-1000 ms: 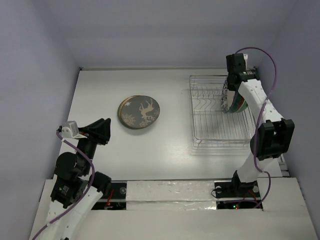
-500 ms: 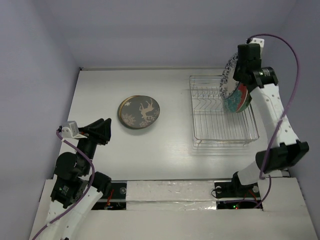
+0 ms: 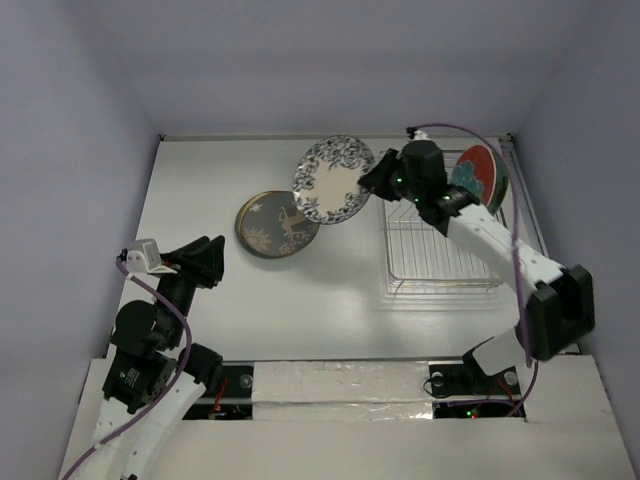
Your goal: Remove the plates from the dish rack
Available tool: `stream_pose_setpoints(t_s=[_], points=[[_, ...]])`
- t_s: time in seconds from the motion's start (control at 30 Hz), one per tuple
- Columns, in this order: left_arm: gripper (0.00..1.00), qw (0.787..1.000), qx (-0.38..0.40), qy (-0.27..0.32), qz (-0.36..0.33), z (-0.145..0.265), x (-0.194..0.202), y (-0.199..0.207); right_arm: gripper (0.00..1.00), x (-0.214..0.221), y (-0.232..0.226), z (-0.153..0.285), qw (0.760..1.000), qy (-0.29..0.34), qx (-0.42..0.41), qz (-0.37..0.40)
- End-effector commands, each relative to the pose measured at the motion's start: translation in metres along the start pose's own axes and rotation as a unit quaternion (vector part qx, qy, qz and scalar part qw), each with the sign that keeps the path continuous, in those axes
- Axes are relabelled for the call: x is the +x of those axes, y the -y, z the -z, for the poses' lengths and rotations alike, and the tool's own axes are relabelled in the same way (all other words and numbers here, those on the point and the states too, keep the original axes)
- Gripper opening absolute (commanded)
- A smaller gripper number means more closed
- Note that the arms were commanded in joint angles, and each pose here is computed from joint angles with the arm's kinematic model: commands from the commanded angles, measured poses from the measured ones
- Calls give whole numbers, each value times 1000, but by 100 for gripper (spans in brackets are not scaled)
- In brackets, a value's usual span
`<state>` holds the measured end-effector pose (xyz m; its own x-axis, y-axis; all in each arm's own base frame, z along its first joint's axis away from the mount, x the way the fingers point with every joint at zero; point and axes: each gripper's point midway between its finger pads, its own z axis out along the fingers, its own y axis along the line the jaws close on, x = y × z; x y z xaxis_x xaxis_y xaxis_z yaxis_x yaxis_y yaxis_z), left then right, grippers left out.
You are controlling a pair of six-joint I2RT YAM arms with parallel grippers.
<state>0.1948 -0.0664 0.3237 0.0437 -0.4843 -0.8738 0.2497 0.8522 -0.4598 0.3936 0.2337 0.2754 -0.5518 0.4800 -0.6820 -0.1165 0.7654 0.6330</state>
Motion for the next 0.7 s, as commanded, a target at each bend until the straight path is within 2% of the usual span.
stream_pose_setpoints(t_s=[0.0, 0.23, 0.4, 0.67], points=[[38, 1000, 4, -4, 2, -5, 3, 3, 0, -30, -109, -2, 979, 47, -190, -57], [39, 1000, 2, -9, 1, -7, 5, 2, 0, 39, -143, -56, 968, -24, -232, -94], [40, 1000, 1, -11, 1, -7, 6, 2, 0, 78, -137, -83, 963, -59, -228, -129], [40, 1000, 1, -11, 1, -7, 6, 2, 0, 112, -125, -109, 964, -83, -210, -144]])
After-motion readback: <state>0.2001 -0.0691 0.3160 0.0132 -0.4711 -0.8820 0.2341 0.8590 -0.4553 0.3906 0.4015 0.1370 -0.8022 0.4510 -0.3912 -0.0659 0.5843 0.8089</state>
